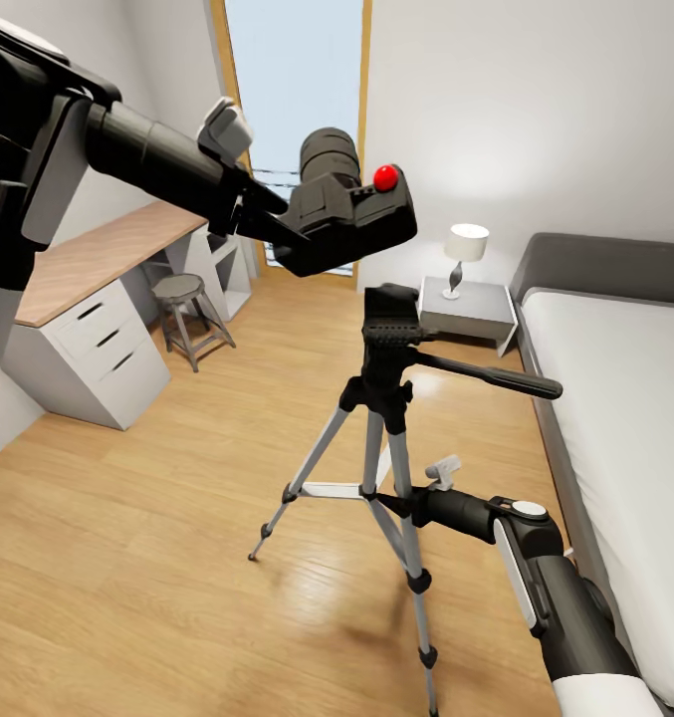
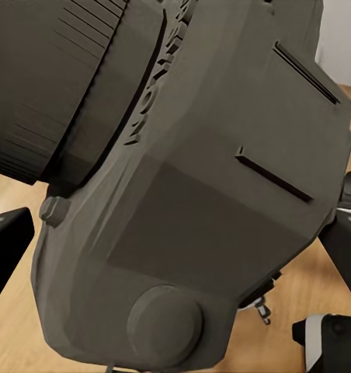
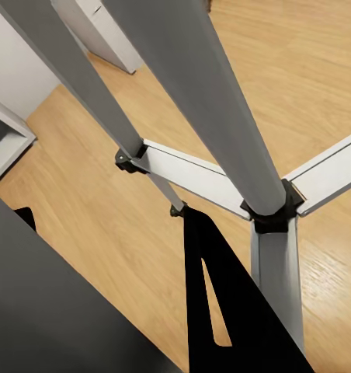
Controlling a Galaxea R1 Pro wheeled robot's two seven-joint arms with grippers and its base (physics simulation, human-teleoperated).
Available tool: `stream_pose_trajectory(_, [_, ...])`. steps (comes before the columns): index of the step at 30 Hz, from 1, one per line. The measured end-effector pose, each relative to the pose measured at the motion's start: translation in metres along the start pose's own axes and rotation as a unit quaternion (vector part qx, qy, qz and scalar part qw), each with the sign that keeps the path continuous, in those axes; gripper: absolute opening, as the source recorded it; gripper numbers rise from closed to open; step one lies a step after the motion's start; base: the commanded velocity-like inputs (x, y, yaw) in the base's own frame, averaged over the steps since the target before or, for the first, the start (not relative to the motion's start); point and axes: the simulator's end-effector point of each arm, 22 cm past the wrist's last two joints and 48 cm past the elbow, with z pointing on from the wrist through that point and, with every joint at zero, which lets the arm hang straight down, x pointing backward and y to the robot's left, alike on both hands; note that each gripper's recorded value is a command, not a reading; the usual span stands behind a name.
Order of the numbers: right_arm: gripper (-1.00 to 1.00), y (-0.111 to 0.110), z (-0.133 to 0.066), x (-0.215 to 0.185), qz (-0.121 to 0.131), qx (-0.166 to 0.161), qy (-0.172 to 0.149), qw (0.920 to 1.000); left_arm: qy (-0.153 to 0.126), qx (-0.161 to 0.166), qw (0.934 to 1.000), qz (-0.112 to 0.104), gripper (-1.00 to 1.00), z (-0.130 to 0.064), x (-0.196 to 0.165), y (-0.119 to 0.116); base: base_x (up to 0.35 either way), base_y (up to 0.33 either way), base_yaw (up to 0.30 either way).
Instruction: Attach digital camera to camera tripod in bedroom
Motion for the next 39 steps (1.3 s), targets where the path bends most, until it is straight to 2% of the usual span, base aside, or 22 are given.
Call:
stream_pose_trajectory(6, [-1.0, 0.0, 0.0, 0.0, 0.0, 0.0, 0.0, 1.0, -0.001, 0.004, 0.9999, 0.014, -1.0, 0.0, -0.005, -0.009, 0.0, 0.0, 0.0])
stream_pose_trajectory(14, [-1.0, 0.0, 0.0, 0.0, 0.0, 0.0, 0.0, 1.0, -0.03, 0.023, 0.9989, 0.028, -1.0, -0.011, -0.024, -0.028, 0.0, 0.0, 0.0])
stream_pose_trajectory(15, [-1.0, 0.0, 0.0, 0.0, -0.002, 0.0, -0.001, 1.0, -0.057, 0.049, 0.996, 0.048, -1.0, -0.02, -0.04, -0.051, 0.0, 0.0, 0.0])
stream_pose_trajectory(19, [-1.0, 0.0, 0.0, -0.001, -0.002, 0.0, -0.001, 1.0, -0.076, 0.078, 0.993, 0.046, -1.0, -0.028, -0.047, -0.065, 0.0, 0.0, 0.0])
stream_pose_trajectory(23, [-1.0, 0.0, 0.0, -0.001, -0.002, 0.0, -0.001, 1.0, -0.089, 0.095, 0.9909, 0.035, -1.0, -0.034, -0.049, -0.068, 0.0, 0.0, 0.0])
stream_pose_trajectory(30, [-1.0, 0.0, 0.0, -0.001, -0.002, 0.0, -0.001, 1.0, -0.097, 0.101, 0.9901, 0.016, -1.0, -0.038, -0.048, -0.062, 0.0, 0.0, 0.0])
stream_pose_trajectory(36, [-1.0, 0.0, 0.0, -0.001, -0.002, 0.0, -0.001, 1.0, -0.103, 0.098, 0.9896, -0.025, -1.0, -0.037, -0.043, -0.039, 0.0, 0.0, 0.0])
stream_pose_trajectory(39, [-1.0, 0.0, 0.0, -0.001, -0.002, 0.0, -0.001, 1.0, -0.108, 0.097, 0.9876, -0.061, -1.0, -0.034, -0.038, -0.021, 0.0, 0.0, 0.0])
